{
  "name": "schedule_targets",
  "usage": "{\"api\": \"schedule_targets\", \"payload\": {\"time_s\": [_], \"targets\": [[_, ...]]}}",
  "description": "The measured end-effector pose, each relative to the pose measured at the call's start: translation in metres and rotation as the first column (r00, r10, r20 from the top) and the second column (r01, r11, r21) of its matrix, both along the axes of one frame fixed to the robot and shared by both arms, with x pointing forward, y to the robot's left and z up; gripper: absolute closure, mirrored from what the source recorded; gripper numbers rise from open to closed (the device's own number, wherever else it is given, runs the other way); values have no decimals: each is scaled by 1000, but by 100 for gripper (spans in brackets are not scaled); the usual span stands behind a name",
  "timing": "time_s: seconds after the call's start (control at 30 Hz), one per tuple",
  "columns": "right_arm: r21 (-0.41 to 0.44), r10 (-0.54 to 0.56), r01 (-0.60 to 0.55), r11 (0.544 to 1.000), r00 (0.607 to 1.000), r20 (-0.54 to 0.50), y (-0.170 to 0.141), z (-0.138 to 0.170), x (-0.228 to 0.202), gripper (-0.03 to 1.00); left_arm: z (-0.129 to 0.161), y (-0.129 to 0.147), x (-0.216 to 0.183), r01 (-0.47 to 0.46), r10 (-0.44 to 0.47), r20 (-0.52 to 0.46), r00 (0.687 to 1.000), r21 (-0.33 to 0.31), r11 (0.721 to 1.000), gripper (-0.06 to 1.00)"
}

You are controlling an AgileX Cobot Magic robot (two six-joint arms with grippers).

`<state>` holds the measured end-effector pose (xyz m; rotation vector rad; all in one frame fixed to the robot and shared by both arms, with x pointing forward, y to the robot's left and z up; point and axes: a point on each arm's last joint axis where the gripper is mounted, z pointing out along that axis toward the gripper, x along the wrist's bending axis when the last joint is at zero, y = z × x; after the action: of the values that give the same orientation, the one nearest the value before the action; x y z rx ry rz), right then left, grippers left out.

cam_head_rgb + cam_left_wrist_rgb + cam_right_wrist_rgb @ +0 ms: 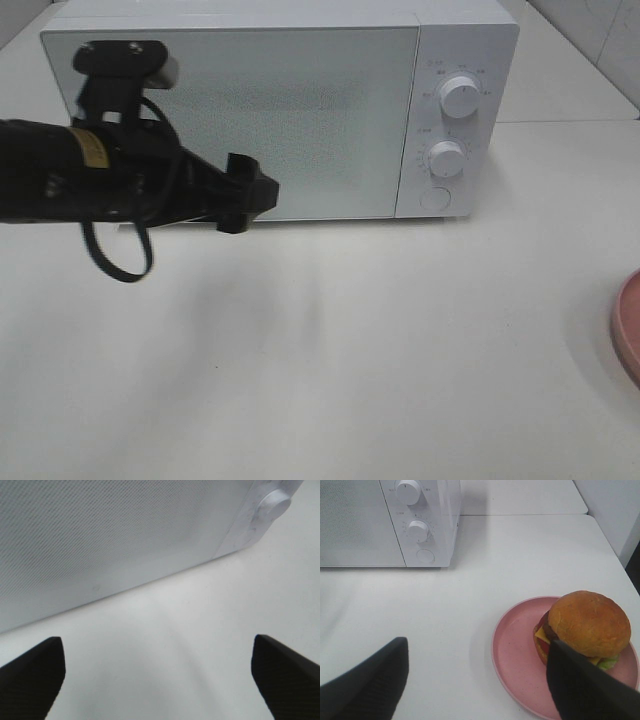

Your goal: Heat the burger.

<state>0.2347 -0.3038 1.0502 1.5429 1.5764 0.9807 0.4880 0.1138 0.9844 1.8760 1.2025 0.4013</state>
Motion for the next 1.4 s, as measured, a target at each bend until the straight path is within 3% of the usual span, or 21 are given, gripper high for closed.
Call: {"api": "schedule_targets", "payload": {"time_s": [0.03, 0.1, 0.13, 0.2, 0.23, 0.27, 0.33, 0.37, 0.4, 0.57, 0.7, 1.0, 1.07, 1.23, 1.27, 1.37, 1.4], "targets": [[0, 0, 0, 1000, 1000, 0, 0, 0, 0, 21, 12, 16, -5, -23, 25, -50, 998, 31, 999, -2], [0, 0, 0, 1000, 1000, 0, 0, 0, 0, 21, 19, 24, -8, -34, 37, -63, 997, 42, 999, -3], [0, 0, 0, 1000, 1000, 0, 0, 0, 0, 21, 30, 46, -14, -66, 76, -112, 991, 90, 994, -4], [0, 0, 0, 1000, 1000, 0, 0, 0, 0, 21, 35, 58, -17, -86, 101, -136, 985, 116, 990, -4], [0, 0, 0, 1000, 1000, 0, 0, 0, 0, 21, 42, 83, -24, -131, 165, -194, 967, 177, 975, -5], [0, 0, 0, 1000, 1000, 0, 0, 0, 0, 21, 42, 83, -24, -131, 165, -194, 967, 177, 975, -5], [0, 0, 0, 1000, 1000, 0, 0, 0, 0, 21, 52, 119, -38, -196, 267, -256, 929, 271, 942, -5], [0, 0, 0, 1000, 1000, 0, 0, 0, 0, 21, 52, 119, -38, -196, 267, -256, 929, 271, 942, -5], [0, 0, 0, 1000, 1000, 0, 0, 0, 0, 21, 58, 140, -49, -220, 322, -285, 903, 337, 916, -5], [0, 0, 0, 1000, 1000, 0, 0, 0, 0, 21, 75, 168, -85, -265, 407, -337, 849, 396, 879, -5], [0, 0, 0, 1000, 1000, 0, 0, 0, 0, 21, 82, 172, -106, -285, 415, -317, 853, 382, 879, -5], [0, 0, 0, 1000, 1000, 0, 0, 0, 0, 21, 62, 182, -179, -369, 433, -197, 880, 292, 882, -5], [0, 0, 0, 1000, 1000, 0, 0, 0, 0, 21, 69, 185, -206, -410, 430, -58, 901, 205, 889, -5], [0, 0, 0, 1000, 1000, 0, 0, 0, 0, 21, 71, 188, -226, -419, 415, 58, 908, 153, 895, -5], [0, 0, 0, 1000, 1000, 0, 0, 0, 0, 21, 71, 190, -237, -424, 412, 116, 904, 122, 897, -5], [0, 0, 0, 1000, 1000, 0, 0, 0, 0, 21, 72, 190, -242, -427, 412, 144, 900, 104, 898, -5], [0, 0, 0, 1000, 1000, 0, 0, 0, 0, 21, 72, 191, -250, -430, 412, 185, 892, 71, 900, -5]]}}
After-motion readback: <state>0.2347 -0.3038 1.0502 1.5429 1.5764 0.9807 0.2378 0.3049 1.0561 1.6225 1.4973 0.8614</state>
